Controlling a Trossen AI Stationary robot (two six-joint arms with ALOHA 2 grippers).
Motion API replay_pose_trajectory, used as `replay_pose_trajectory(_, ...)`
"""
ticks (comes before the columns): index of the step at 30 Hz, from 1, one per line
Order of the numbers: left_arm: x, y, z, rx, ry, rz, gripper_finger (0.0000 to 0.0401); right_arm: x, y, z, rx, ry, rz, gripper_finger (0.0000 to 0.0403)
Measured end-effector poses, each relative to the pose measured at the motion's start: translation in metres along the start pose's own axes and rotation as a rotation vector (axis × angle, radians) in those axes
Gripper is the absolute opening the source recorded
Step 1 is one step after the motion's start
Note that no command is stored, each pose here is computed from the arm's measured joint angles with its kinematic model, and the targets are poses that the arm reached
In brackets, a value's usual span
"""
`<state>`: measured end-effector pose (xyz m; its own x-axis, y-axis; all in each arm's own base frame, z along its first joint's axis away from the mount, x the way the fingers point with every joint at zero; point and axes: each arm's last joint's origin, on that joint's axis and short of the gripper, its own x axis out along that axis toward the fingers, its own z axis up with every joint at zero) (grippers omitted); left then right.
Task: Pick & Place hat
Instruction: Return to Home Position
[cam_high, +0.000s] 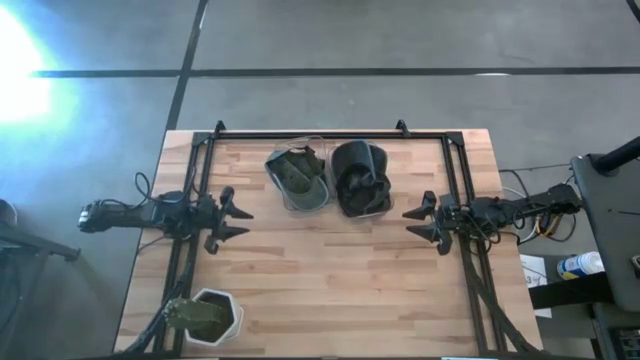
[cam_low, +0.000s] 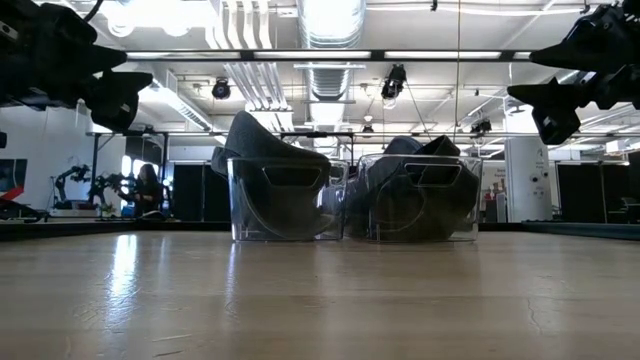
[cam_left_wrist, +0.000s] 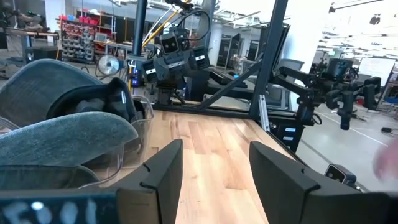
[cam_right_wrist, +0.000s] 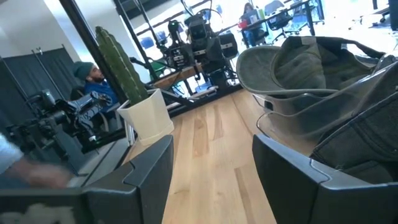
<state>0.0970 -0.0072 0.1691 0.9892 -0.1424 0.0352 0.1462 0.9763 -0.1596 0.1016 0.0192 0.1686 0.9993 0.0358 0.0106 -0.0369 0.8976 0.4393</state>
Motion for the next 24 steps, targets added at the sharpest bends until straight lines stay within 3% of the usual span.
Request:
replay_pose_trajectory(19, -0.0001, -0.0001, 0.0006, 0.000, -0.003, -0.002, 0.0179, 0.0000, 0.0000, 0.0000, -0.002, 0.000, 0.000, 0.0215)
replay_pose_trajectory(24, 0.0000, -0.0001, 0.0006, 0.000, -0.003, -0.002, 0.0179, -0.0016, -0.0003, 0.0027, -0.087, -0.025, 0.012, 0.0215)
